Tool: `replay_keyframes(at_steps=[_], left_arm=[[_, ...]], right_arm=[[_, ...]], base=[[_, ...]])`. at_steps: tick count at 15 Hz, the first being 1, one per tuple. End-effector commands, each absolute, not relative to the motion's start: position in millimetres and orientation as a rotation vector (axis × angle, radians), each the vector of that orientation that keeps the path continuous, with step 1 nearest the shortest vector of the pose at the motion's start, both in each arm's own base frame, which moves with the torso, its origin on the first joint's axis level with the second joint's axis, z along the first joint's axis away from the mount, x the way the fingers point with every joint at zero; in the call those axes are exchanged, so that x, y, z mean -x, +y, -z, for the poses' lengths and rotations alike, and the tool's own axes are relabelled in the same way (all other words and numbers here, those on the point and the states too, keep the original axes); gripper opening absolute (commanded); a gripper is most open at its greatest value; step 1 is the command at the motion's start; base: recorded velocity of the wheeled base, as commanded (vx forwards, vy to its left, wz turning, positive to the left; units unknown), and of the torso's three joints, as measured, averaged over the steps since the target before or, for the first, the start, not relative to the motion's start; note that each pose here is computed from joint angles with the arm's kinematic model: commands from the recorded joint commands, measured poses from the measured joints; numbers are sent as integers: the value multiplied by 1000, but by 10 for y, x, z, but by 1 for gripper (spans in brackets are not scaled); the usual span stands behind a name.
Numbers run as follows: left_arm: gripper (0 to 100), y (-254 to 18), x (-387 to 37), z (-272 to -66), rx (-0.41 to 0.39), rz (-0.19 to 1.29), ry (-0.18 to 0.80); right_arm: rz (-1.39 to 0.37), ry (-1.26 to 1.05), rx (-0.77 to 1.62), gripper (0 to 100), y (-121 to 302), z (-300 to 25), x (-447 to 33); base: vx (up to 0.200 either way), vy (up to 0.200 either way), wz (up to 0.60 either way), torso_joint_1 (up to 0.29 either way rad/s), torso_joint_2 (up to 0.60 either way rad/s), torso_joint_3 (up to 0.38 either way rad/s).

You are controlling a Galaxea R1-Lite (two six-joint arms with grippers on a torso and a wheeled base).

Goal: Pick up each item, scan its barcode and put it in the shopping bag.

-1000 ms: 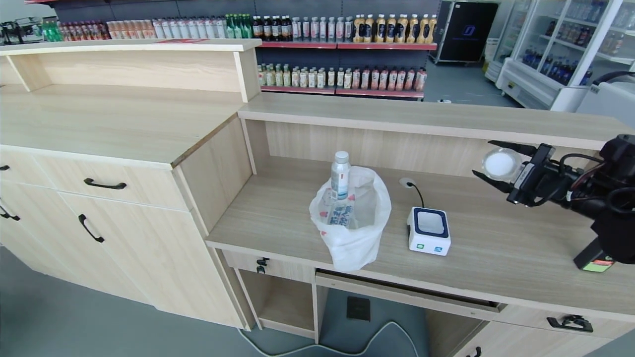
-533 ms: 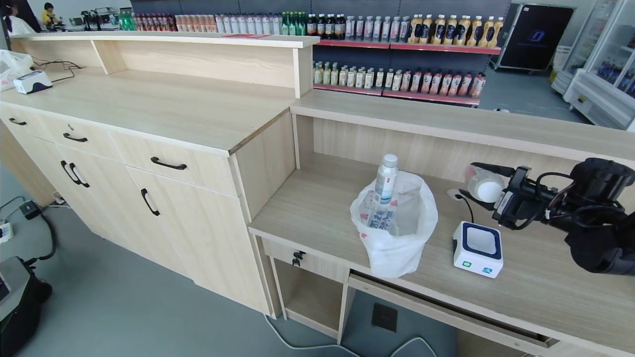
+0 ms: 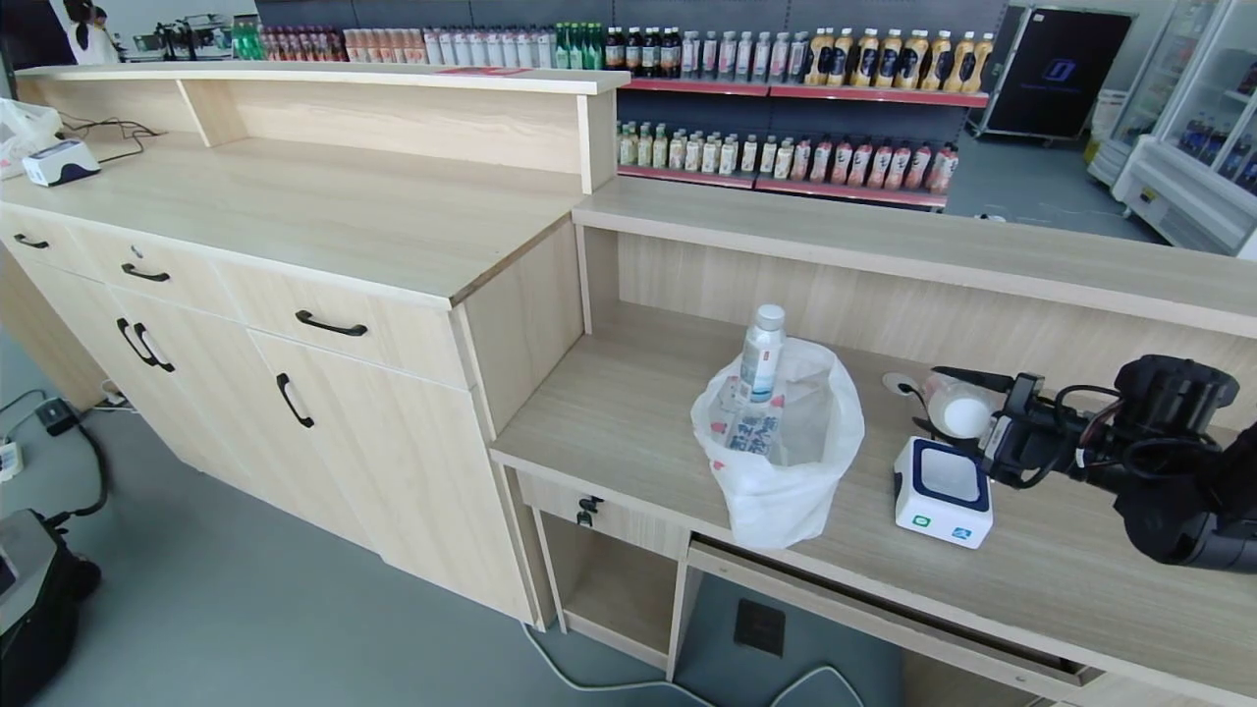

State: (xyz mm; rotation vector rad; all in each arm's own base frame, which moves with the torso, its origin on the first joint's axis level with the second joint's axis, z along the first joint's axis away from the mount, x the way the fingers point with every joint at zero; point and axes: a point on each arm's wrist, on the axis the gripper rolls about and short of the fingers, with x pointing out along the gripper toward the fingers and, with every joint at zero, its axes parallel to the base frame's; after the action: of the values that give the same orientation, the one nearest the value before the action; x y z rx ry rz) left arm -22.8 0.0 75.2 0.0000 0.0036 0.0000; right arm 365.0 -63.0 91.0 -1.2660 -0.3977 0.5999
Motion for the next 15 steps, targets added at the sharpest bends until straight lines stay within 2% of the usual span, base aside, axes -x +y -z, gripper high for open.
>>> replay_keyframes(at_steps=[1,15], left_arm=[[100,0,228,-752,0,0,3],[100,0,228,-752,0,0,3]], right_arm=[[-607,-391,1266,0,-641,-865,-3652],[-653,-409,1276,0,-634,-761,-3649]], base=[[0,0,0,0,0,0],[0,0,0,0,0,0]])
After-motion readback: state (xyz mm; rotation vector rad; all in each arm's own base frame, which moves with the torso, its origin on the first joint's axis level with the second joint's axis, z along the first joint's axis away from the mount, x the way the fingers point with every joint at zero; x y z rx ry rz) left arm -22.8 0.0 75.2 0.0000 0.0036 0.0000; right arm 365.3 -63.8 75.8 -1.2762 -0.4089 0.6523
